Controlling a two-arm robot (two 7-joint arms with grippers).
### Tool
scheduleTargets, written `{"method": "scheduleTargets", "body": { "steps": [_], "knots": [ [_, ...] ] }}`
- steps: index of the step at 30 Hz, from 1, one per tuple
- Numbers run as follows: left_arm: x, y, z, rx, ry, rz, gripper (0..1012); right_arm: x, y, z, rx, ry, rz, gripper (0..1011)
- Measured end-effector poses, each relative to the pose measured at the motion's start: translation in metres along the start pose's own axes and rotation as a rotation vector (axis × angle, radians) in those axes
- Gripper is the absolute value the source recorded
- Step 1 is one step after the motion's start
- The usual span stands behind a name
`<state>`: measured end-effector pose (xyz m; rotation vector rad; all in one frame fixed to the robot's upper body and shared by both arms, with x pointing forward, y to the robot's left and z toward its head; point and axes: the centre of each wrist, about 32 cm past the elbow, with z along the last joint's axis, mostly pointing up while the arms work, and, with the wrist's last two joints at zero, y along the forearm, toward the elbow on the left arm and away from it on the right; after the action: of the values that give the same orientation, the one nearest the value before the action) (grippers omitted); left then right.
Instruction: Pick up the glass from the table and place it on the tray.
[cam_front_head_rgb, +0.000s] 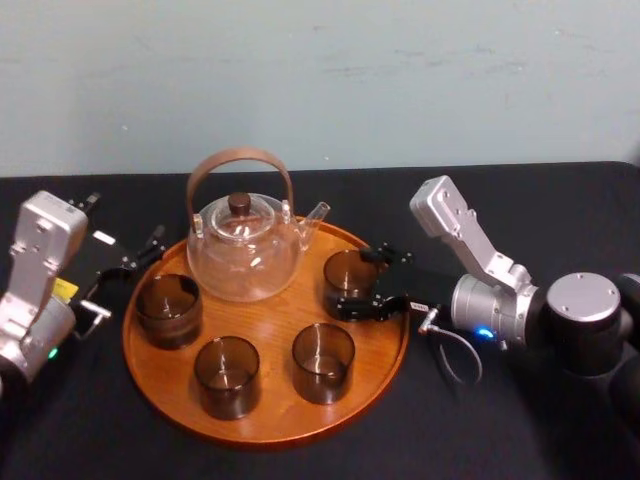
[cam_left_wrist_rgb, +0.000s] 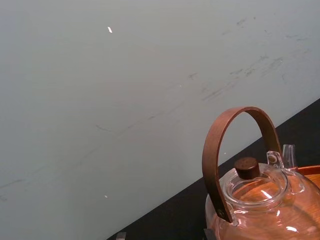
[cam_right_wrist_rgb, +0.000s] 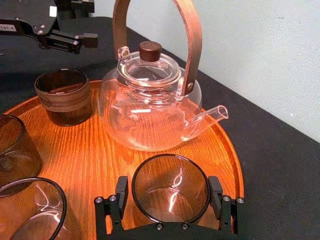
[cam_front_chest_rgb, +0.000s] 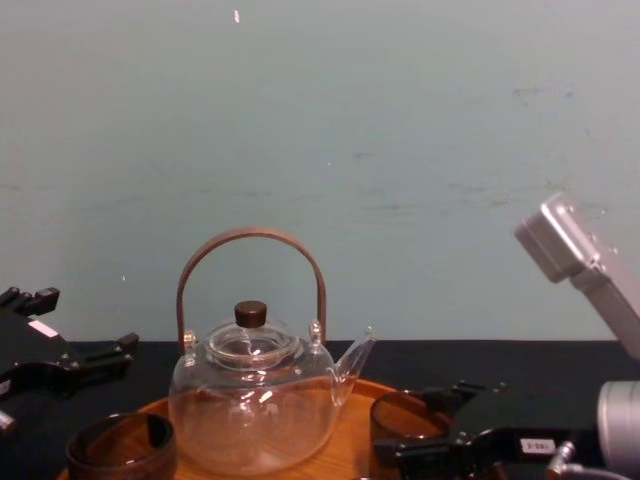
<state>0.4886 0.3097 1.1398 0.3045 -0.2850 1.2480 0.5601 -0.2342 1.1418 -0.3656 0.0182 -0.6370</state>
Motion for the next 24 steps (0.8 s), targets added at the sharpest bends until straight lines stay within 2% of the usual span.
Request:
{"method": "scheduleTargets", "body": {
  "steps": [16,24],
  "knots": [
    [0.0,0.0,0.0,0.0,0.0,0.0,1001,0.0002,-0.034,-0.005,0.013,0.03,-0.009,1002],
    [0.0,0.0,0.0,0.0,0.0,0.0,1001,0.0025,-0.061,-0.008,0.034,0.026,0.022,1002]
  ]
}}
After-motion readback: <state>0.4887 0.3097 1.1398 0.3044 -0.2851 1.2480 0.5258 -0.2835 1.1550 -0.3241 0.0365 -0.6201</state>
